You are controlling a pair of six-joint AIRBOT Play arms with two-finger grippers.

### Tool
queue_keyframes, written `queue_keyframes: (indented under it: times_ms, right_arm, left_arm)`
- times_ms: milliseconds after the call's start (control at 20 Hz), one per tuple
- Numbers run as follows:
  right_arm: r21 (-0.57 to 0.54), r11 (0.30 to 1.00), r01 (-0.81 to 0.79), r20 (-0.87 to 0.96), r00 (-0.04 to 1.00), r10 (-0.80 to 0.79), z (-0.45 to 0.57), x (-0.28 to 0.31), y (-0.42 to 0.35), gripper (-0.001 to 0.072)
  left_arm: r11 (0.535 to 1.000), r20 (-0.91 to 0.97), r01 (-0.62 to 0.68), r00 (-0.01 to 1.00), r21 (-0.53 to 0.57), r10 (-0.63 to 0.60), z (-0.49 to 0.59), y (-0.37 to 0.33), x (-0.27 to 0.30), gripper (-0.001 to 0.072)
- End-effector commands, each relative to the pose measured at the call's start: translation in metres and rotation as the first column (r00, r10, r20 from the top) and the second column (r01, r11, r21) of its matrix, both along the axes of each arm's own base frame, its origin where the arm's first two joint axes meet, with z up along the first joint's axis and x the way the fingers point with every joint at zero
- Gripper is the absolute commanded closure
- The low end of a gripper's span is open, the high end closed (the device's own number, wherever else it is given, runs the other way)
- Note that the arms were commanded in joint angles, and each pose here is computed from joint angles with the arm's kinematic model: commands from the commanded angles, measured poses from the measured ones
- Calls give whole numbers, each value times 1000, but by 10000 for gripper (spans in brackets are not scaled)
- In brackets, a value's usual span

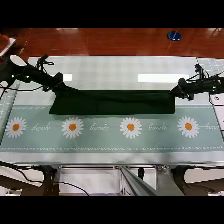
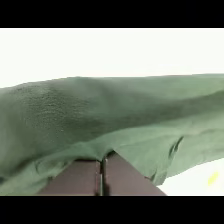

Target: Fold the shirts.

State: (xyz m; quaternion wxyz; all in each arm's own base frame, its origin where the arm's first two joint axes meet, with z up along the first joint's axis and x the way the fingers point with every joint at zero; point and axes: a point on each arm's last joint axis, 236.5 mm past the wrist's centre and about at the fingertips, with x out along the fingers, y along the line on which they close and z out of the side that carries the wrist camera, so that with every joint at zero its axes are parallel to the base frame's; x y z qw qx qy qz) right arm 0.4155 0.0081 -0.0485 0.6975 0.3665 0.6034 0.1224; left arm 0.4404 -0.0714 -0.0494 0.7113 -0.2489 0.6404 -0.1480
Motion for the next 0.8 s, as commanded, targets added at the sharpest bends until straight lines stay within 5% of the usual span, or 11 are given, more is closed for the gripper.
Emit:
queue_keyframes:
  times_ms: [0,150,300,500,750]
  right_arm:
    - [-12,1000,15,-6,1000,-15,-10,8,-6,299]
    - [-90,996,15,-12,1000,-16,9,-1,-42,299]
    - [-174,984,47,-10,999,-50,30,-28,-88,299]
    - [-171,976,137,-49,988,-148,-4,-57,-97,299]
    - [-60,986,157,-40,986,-160,-41,-39,-44,299]
  left_arm:
    - [1000,-49,14,999,7,-14,-17,3,-3,202]
    - [988,-101,43,995,146,-29,-4,56,-22,199]
    - [957,-36,-118,991,263,132,28,127,-37,199]
    - [924,299,-378,888,48,348,72,110,-39,200]
    - [955,386,-295,876,-45,289,62,25,-87,200]
